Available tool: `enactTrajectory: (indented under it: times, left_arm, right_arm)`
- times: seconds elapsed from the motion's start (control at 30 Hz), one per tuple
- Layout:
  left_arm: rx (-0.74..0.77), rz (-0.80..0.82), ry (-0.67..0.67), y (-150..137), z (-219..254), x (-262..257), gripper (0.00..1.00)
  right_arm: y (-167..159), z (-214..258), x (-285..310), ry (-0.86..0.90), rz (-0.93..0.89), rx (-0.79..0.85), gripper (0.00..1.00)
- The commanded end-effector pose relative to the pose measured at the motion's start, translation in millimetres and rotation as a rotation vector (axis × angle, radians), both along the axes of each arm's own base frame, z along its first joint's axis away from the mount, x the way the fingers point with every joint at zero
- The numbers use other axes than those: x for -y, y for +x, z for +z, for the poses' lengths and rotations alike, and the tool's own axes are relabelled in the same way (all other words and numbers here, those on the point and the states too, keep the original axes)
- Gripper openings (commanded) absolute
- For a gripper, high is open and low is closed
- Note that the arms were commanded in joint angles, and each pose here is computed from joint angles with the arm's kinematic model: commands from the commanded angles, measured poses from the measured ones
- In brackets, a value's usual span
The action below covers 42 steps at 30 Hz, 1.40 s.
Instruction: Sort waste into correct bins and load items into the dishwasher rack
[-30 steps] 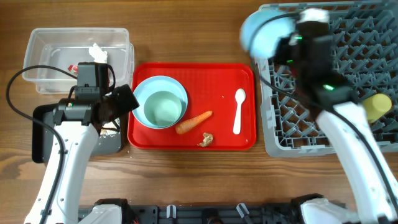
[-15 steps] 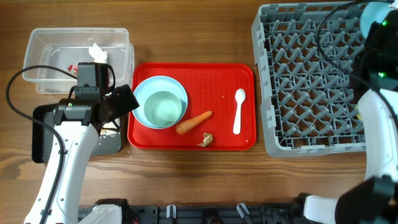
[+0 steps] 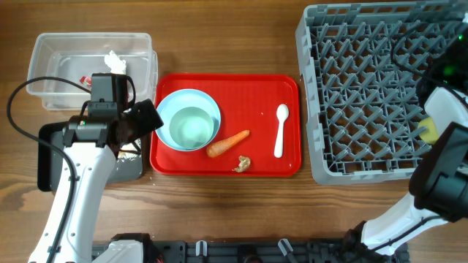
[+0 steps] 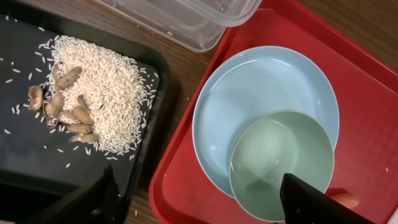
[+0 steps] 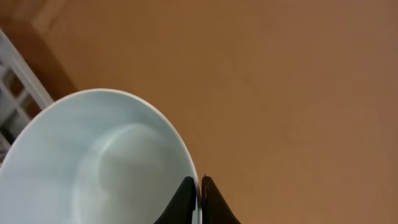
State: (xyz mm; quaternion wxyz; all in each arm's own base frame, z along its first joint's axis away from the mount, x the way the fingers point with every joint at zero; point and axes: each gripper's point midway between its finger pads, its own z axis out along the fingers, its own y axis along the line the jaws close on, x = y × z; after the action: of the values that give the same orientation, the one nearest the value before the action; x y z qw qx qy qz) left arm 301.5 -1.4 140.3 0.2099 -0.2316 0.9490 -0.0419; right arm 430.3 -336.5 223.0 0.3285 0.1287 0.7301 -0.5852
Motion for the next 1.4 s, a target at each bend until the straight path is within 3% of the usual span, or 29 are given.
enactTrajectory:
  times: [0.0,0.3,0.43,0.6,0.77,0.9,1.0,1.2,1.37]
  left_arm:
    - [0.018,0.017,0.004,1.5,4.8,-2.9,0.85]
    - [0.022,0.018,0.004,2.3,5.2,-2.9,0.85]
    - [0.021,0.017,0.004,2.2,5.2,-2.9,0.85]
    - [0.029,0.018,0.004,3.8,5.9,-3.0,0.85]
    - [0.029,0.017,0.004,3.9,6.0,-2.9,0.85]
    - [0.029,0.017,0.004,3.8,5.9,-2.9,0.85]
    - [0.029,0.017,0.004,3.9,6.0,-2.9,0.85]
    - [0.029,0.017,0.004,3.8,5.9,-2.9,0.85]
    - [0.029,0.017,0.004,3.8,5.9,-2.9,0.9]
  right_arm:
    - [3.5,-18.9,3.2,0.003,-0.014,-0.045,0.07]
    - [13.8,-52.4,-10.7,0.058,0.009,-0.1,0.08]
    - [26.4,-57.8,-31.2,0.067,0.053,-0.128,0.25]
    - [33.9,-73.4,-53.2,0.099,0.094,-0.2,0.31]
    - [33.0,-83.2,-67.3,0.156,0.076,-0.161,0.54]
    - [47.2,-93.5,-99.9,0.315,0.242,-0.145,0.59]
    - [55.0,-81.6,-130.3,0.465,0.398,-0.085,0.63]
    - [37.8,-21.1,-165.8,0.596,0.483,0.063,0.72]
    - [16.6,14.4,-256.3,0.831,0.733,0.079,0.66]
